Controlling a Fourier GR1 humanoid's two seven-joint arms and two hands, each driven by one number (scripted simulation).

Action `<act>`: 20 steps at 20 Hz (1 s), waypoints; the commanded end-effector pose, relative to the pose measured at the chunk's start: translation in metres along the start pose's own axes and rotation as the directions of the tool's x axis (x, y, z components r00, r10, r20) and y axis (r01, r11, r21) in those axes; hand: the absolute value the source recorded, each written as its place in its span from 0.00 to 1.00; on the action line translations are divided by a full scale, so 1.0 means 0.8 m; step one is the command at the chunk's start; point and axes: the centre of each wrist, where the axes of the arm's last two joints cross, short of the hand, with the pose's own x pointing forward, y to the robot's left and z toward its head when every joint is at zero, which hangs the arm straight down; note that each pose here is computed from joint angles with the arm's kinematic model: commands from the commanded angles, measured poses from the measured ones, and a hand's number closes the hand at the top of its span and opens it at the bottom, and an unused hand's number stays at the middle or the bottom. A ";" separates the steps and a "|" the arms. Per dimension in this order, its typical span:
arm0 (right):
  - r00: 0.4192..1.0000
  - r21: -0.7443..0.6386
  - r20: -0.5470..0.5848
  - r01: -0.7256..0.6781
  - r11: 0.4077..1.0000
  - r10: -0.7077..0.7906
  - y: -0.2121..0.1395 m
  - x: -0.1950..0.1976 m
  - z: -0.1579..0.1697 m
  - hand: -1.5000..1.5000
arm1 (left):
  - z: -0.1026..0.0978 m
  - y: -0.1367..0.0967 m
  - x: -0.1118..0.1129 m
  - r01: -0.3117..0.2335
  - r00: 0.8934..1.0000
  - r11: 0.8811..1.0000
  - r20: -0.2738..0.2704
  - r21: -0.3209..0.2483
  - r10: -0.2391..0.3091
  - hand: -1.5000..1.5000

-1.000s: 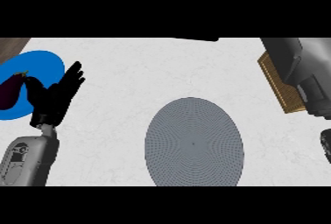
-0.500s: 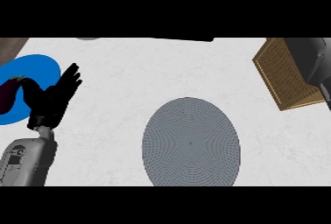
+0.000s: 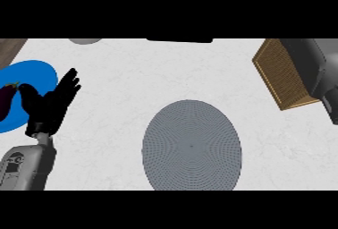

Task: Pick the tomato from the placemat and place it in the basket

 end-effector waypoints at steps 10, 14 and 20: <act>0.949 -0.082 -0.306 0.057 0.995 -0.079 0.044 -0.071 -0.014 0.00 | 0.011 0.015 -0.008 -0.002 1.000 1.000 -0.008 0.008 0.002 0.50; 0.963 -0.090 -0.240 0.106 0.990 -0.125 0.041 -0.070 -0.019 0.00 | 0.007 0.019 0.014 0.001 1.000 1.000 0.007 0.023 -0.001 0.50; 0.901 -0.227 -0.276 0.276 0.934 -0.334 0.020 -0.069 -0.049 0.00 | 0.009 0.012 -0.004 0.008 1.000 0.999 0.000 0.032 -0.008 0.50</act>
